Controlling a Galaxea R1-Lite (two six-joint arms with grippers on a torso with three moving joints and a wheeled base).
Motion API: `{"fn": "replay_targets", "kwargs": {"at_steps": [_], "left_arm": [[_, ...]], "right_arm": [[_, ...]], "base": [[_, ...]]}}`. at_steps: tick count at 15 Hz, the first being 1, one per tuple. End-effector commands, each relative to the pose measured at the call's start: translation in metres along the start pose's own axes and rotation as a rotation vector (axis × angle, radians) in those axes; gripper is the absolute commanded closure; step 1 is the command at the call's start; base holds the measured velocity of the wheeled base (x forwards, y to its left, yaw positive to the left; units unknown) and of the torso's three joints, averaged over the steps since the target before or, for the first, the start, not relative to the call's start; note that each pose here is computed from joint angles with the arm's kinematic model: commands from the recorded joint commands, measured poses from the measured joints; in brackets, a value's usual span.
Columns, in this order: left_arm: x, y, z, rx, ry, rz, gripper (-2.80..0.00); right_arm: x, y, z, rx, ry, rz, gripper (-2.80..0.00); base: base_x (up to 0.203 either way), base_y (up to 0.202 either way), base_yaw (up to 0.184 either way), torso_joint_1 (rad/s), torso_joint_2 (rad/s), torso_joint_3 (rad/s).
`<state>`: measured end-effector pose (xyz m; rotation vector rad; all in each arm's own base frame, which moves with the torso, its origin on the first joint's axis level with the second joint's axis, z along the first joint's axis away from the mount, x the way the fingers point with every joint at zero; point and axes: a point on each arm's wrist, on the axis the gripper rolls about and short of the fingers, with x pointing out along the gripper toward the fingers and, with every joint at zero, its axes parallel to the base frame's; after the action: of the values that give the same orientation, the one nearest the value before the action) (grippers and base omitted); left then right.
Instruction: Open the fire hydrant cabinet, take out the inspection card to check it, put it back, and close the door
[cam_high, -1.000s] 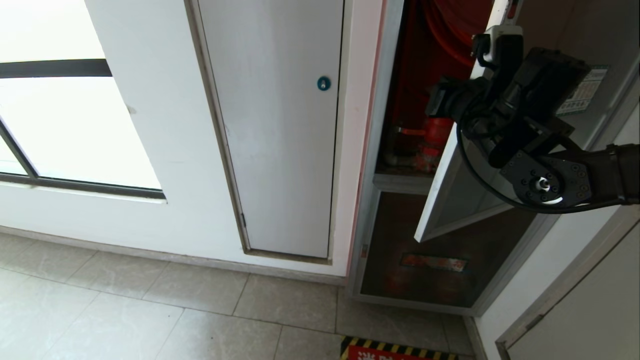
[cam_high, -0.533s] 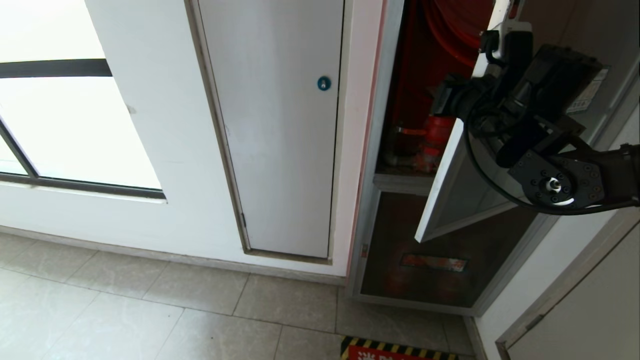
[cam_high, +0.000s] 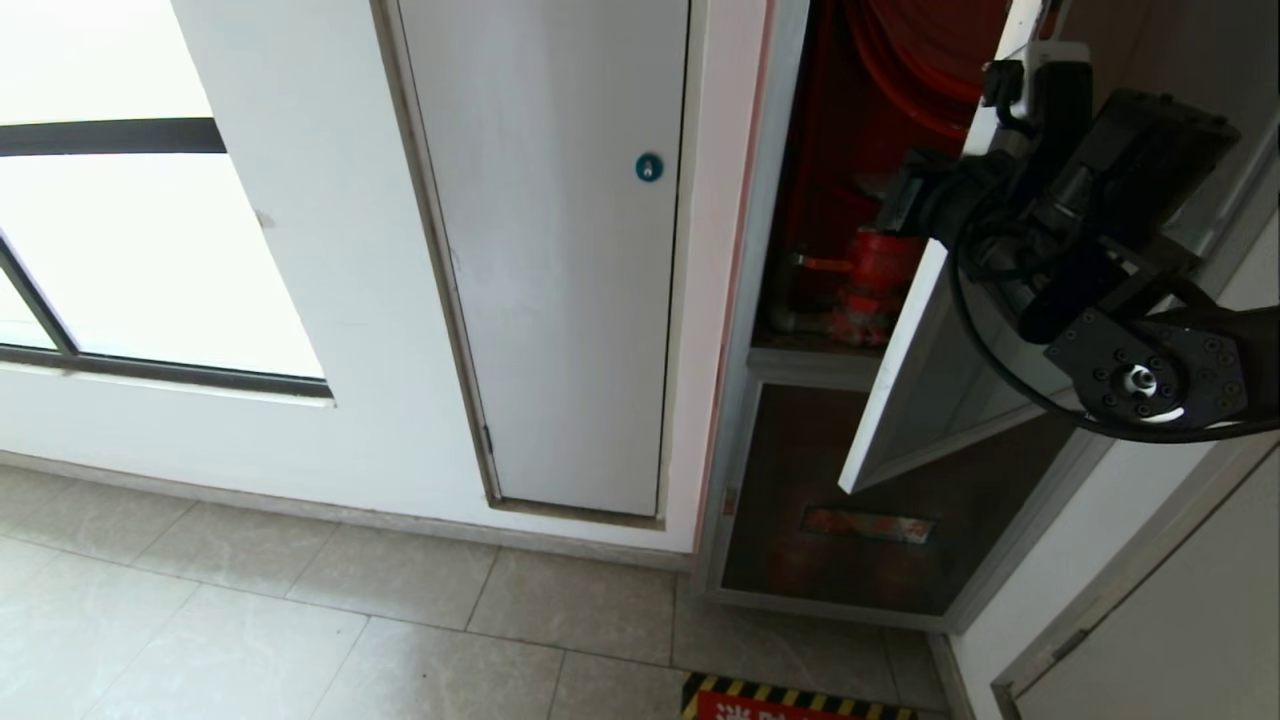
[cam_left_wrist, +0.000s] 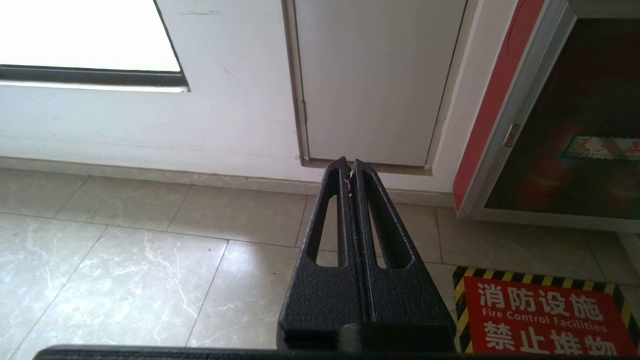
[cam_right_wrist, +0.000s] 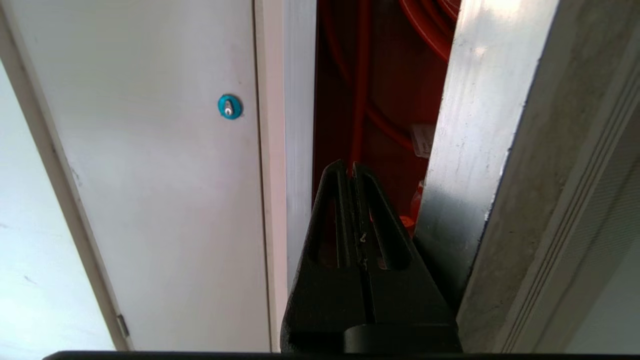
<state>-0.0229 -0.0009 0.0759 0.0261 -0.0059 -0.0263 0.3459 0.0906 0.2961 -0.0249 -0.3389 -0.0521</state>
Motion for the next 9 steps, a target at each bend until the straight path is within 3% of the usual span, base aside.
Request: {"fn": "replay_targets", "kwargs": {"at_steps": [1,9], "left_arm": [[0.000,0.000,0.000,0.000,0.001,0.000,0.00],[0.000,0.000,0.000,0.000,0.001,0.000,0.00]], "right_arm": [[-0.006,-0.003,0.004,0.001,-0.011,-0.007,0.00],[-0.030,-0.017,0.017,-0.005,-0.008,-0.022,0.00]], "base": [[0.000,0.000,0.000,0.000,0.00,0.000],[0.000,0.000,0.000,0.000,0.00,0.000]]}}
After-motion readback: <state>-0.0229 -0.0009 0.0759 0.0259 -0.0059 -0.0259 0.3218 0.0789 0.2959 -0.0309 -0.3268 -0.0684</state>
